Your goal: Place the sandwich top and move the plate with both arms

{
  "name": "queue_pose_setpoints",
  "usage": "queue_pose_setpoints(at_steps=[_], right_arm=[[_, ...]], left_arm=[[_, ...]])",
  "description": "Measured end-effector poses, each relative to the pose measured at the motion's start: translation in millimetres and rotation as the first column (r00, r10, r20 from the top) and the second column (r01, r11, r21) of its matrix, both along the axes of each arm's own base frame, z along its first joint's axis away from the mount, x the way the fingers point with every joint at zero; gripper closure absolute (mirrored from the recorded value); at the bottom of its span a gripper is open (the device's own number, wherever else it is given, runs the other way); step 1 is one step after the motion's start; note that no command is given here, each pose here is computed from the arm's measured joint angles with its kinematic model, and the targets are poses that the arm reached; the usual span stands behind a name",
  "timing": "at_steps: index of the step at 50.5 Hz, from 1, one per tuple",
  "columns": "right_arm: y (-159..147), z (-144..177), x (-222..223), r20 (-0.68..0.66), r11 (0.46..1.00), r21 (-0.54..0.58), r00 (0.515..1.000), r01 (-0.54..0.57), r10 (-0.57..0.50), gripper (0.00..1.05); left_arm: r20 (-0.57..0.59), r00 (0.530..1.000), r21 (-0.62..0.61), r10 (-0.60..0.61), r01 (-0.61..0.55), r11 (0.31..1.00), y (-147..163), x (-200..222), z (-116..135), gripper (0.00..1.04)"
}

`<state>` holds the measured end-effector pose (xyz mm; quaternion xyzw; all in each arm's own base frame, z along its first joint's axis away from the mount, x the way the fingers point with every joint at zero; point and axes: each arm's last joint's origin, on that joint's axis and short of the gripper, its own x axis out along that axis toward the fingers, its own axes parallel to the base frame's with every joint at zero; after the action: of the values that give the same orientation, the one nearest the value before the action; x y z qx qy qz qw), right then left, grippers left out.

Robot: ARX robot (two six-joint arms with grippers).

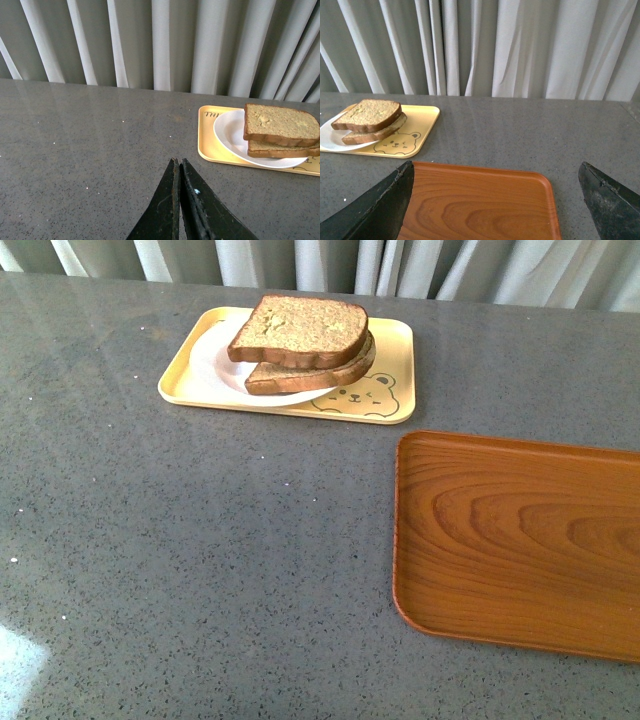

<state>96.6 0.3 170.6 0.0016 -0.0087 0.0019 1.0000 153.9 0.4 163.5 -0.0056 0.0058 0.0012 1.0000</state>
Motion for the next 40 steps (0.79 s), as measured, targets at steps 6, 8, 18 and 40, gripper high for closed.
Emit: queue_pose_setpoints(at_steps=[6,8,18,40], right_arm=[[0,0,0,0.000,1.000,0.000,1.000,0.000,0.000,0.09],[0,0,0,0.000,1.000,0.000,1.000,0.000,0.000,0.09],[0,0,0,0.000,1.000,0.000,1.000,0.000,0.000,0.09],[0,0,0,0.000,1.000,0.000,1.000,0.000,0.000,0.09]], left_arm=[[0.003,1.000,0.000,0.000,0.000,1.000,0,-6,1,1.03],[0.003,1.000,0.000,0.000,0.000,1.000,0,-9,1,1.03],[0.014,1.000,0.000,0.000,0.000,1.000,0,-20,5,1.03],[0.027,1.000,0.000,0.000,0.000,1.000,0,-34,8,1.03]])
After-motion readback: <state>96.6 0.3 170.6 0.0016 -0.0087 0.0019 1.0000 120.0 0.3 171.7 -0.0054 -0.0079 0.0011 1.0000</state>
